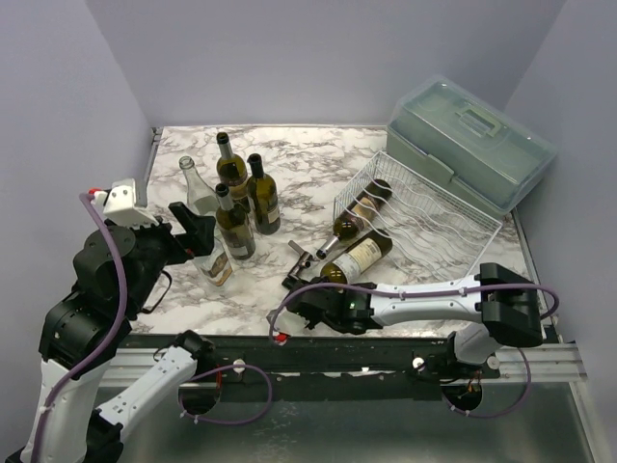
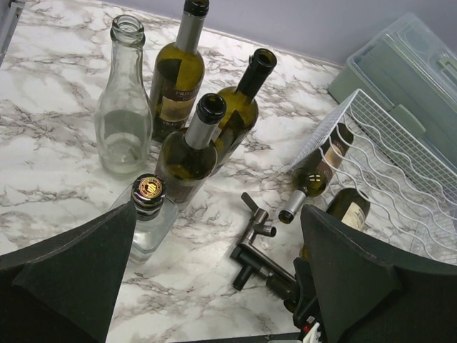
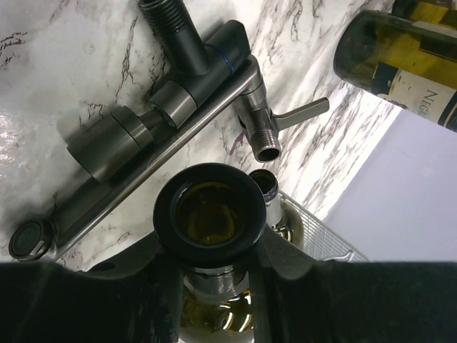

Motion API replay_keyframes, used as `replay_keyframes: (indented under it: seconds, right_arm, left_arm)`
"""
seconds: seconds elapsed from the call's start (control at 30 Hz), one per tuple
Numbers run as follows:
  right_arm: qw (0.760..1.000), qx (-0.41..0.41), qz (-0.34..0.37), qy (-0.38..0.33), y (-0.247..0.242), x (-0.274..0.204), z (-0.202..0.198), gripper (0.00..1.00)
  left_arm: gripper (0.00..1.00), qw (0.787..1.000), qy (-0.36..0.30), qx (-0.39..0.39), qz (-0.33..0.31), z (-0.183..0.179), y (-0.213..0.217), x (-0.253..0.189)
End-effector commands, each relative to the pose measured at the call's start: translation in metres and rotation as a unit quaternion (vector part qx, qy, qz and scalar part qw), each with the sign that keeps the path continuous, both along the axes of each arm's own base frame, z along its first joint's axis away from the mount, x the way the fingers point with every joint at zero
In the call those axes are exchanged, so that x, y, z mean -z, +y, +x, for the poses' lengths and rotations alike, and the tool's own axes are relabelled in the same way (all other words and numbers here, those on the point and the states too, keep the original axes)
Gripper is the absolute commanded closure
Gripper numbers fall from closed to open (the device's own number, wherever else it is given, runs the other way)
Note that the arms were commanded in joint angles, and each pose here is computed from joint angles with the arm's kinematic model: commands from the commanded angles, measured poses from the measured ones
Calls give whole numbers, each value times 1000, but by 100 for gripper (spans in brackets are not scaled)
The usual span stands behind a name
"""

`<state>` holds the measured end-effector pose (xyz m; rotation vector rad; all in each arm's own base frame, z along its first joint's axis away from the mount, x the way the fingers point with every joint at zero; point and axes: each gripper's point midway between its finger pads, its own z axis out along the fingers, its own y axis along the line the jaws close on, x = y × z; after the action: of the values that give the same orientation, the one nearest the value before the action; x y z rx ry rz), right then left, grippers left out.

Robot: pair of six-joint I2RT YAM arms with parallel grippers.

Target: Put the wine bottle on the wine rack

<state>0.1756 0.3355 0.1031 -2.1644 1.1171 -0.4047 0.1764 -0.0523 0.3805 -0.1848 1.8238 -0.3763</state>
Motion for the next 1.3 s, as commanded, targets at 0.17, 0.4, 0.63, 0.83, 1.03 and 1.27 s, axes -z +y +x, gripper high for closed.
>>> replay_keyframes:
  seconds: [0.17,0.4,0.63,0.83,1.03,1.27]
  right_arm:
    - [996,9,-47,-81,-13,-6,30,100]
    - [992,12,-57,-107,-29,8,44,100]
    - [988,14,-53,-145,-42,11,61,100]
    - [988,6,-71,-138,-61,18,76,99]
    - [987,11,-68,-143,-68,13,93,100]
    - [987,-10,-86,-134,-71,17,100,100]
  left_arm:
    - [1,1000,-14,11,-6,-12,3,2]
    - [1,1000,-22,14,-2,-16,5,1]
    - [1,999,-29,39,-17,-20,-4,2]
    - [1,998,-32,59,-18,-23,-9,5]
    - [1,997,-33,71,-8,-25,-11,8]
    - [1,997,-32,73,-6,-27,-10,14]
